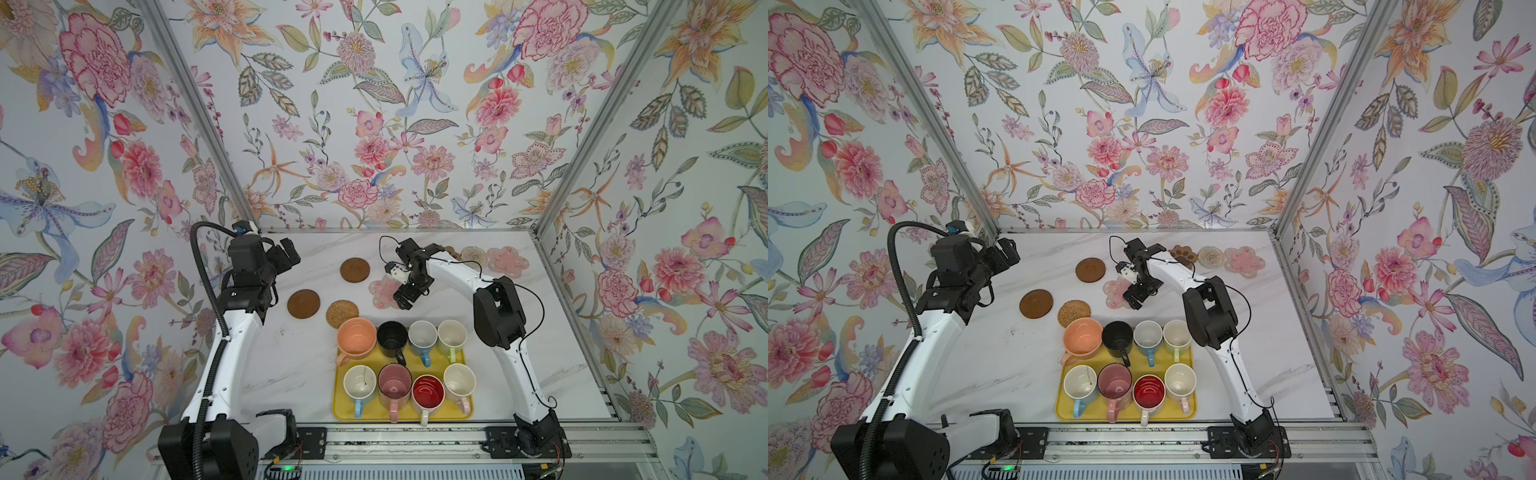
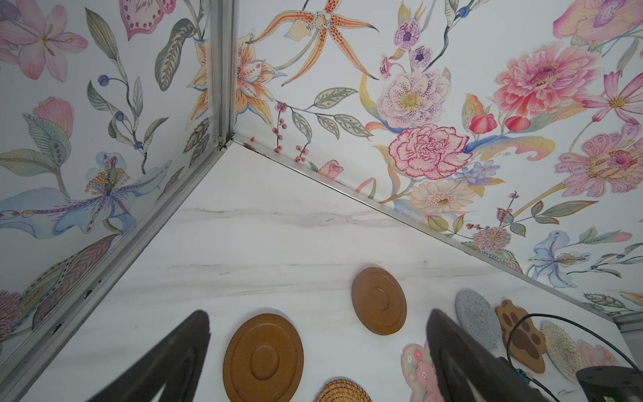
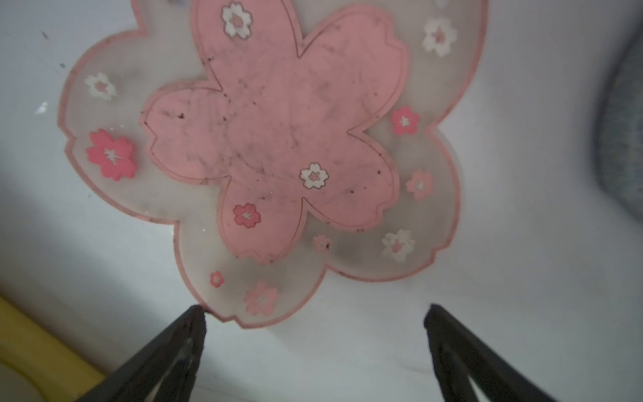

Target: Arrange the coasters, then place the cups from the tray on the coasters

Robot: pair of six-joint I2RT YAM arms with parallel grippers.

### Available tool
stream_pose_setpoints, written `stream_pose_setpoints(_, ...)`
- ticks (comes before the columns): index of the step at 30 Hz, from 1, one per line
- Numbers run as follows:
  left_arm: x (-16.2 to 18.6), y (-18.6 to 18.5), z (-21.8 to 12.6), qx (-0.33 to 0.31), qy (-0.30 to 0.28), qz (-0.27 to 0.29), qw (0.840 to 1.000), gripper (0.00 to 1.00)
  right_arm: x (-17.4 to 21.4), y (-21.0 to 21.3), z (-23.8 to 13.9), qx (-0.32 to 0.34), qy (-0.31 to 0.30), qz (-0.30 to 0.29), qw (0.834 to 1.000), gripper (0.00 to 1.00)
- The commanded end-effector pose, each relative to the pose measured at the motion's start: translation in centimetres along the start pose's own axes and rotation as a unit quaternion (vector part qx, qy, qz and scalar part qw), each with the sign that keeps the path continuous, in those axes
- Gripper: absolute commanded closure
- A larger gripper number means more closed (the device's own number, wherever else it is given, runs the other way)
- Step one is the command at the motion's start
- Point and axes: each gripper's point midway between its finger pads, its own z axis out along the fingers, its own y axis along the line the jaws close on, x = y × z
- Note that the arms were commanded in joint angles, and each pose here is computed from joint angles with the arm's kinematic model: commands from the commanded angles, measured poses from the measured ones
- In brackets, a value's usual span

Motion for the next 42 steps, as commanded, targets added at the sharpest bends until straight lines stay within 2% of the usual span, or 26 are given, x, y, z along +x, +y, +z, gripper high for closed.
stream_pose_setpoints(1,-1.6,0.3,-1.3,-0.010,-0.021,0.005,1.000,0.01,-0.1,0.1,1.0,0.003,0.008,-0.011,1.000,0.01)
stream_pose_setpoints(15,-1.6,0.5,-1.8,-0.010,-0.026,0.007,1.000,0.01,-0.5,-1.5,3.0,0.054,0.027,0.013,0.998,0.01)
stream_pose_setpoints(28,-1.5,0.6,-2.5,-0.011,-0.030,0.011,0.999,0.01,-3.1,-4.2,4.4,0.108,0.006,0.062,0.992,0.01)
stream_pose_setpoints(42,-0.9,0.6,-2.6,-0.006,-0.027,0.007,1.000,0.01,-5.7,-6.3,4.0,0.128,-0.040,0.111,0.985,0.01)
